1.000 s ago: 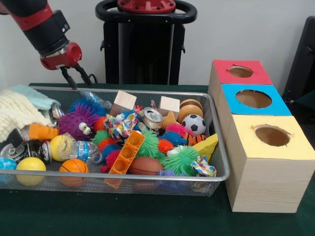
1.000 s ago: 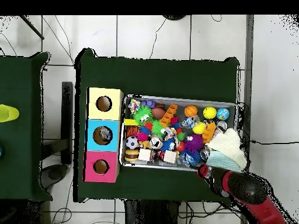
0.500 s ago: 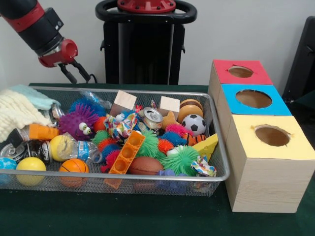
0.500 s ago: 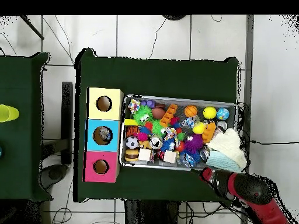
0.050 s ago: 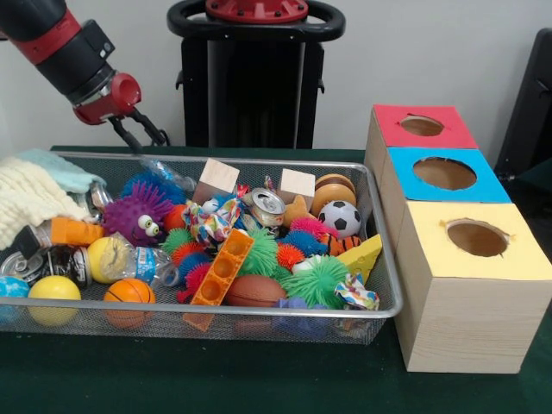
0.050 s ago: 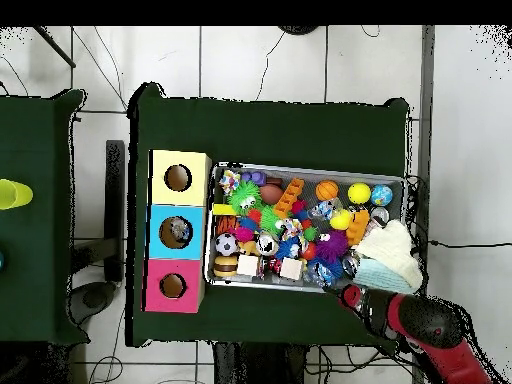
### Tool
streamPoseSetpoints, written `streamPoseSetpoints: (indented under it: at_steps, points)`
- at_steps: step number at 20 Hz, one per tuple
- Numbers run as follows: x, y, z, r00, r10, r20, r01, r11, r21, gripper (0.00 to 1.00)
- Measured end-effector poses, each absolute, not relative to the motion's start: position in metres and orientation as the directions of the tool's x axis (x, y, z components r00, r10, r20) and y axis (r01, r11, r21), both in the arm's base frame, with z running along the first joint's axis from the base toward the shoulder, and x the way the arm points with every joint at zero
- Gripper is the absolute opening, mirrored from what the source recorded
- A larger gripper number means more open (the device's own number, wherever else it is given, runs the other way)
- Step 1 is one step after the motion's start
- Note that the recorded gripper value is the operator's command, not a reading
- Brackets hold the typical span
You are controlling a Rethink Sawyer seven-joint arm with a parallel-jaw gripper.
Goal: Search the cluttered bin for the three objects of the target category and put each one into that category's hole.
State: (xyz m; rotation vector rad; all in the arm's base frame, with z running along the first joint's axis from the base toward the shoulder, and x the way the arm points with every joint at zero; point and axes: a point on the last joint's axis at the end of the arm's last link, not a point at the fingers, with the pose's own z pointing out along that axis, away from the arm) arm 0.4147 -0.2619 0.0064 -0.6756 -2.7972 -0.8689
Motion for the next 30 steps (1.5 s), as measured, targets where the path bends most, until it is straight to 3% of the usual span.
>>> streamPoseSetpoints:
  at_steps: [20, 30]
  points:
    - [0.45, -0.288, 0.047, -0.916, 0.382, 0.124, 0.387, 0.755, 0.529, 1.0]
    - [0.453, -0.286, 0.081, -0.963, 0.243, 0.12, 0.264, 0.738, 0.621, 1.0]
